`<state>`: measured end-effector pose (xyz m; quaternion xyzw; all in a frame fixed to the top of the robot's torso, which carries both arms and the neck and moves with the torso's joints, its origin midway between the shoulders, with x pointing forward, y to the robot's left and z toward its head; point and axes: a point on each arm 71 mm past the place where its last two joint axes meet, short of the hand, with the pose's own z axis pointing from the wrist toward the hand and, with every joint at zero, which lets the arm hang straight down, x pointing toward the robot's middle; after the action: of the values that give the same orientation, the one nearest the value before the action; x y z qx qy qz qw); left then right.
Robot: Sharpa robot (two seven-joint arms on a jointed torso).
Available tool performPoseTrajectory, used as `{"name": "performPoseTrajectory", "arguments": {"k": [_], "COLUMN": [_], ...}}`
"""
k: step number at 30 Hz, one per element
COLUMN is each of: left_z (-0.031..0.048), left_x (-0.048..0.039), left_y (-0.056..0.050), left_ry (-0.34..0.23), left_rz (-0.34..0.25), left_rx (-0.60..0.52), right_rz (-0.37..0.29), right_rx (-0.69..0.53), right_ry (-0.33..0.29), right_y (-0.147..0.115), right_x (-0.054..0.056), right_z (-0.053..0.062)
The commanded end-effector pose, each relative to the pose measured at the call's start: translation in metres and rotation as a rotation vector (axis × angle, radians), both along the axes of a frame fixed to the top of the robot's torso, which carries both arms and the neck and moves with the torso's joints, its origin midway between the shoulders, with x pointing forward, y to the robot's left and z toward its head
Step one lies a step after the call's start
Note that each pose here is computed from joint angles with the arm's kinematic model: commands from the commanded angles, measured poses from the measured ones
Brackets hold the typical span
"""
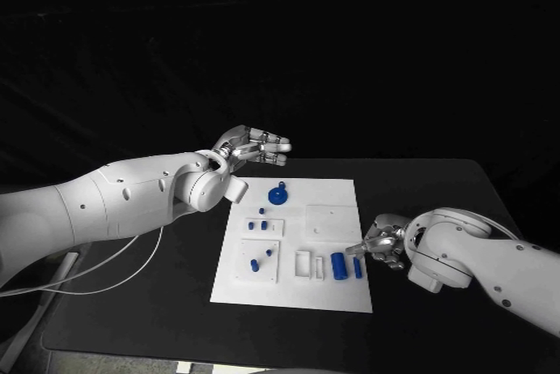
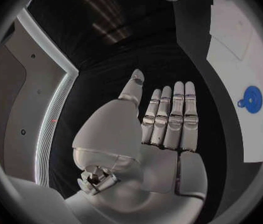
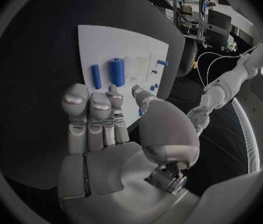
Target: Assemble the parts on the task board
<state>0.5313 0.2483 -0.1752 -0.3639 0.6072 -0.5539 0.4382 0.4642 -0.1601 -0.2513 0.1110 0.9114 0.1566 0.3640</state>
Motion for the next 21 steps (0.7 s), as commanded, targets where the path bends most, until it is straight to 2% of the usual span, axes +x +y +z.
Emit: {"name": "performPoseTrajectory", "arguments": {"k": [1,21], "left_z": [0.0023,0.0019], "left_x": [-0.0015,-0.0024], "left_y": [-0.004,-0.009], "left_ry": [-0.02,-0.02], "left_rz": [-0.041,-0.086], "left_rx": [-0.022,-0.013], "right_rz": [-0.005,0.05], "right_rx": [-0.046,-0.114], "right_ry": [0.036,0.025], "right_y": [0.002,0.025], "right_x": [0.0,0.0], "right_z": [-0.006,-0.03]}}
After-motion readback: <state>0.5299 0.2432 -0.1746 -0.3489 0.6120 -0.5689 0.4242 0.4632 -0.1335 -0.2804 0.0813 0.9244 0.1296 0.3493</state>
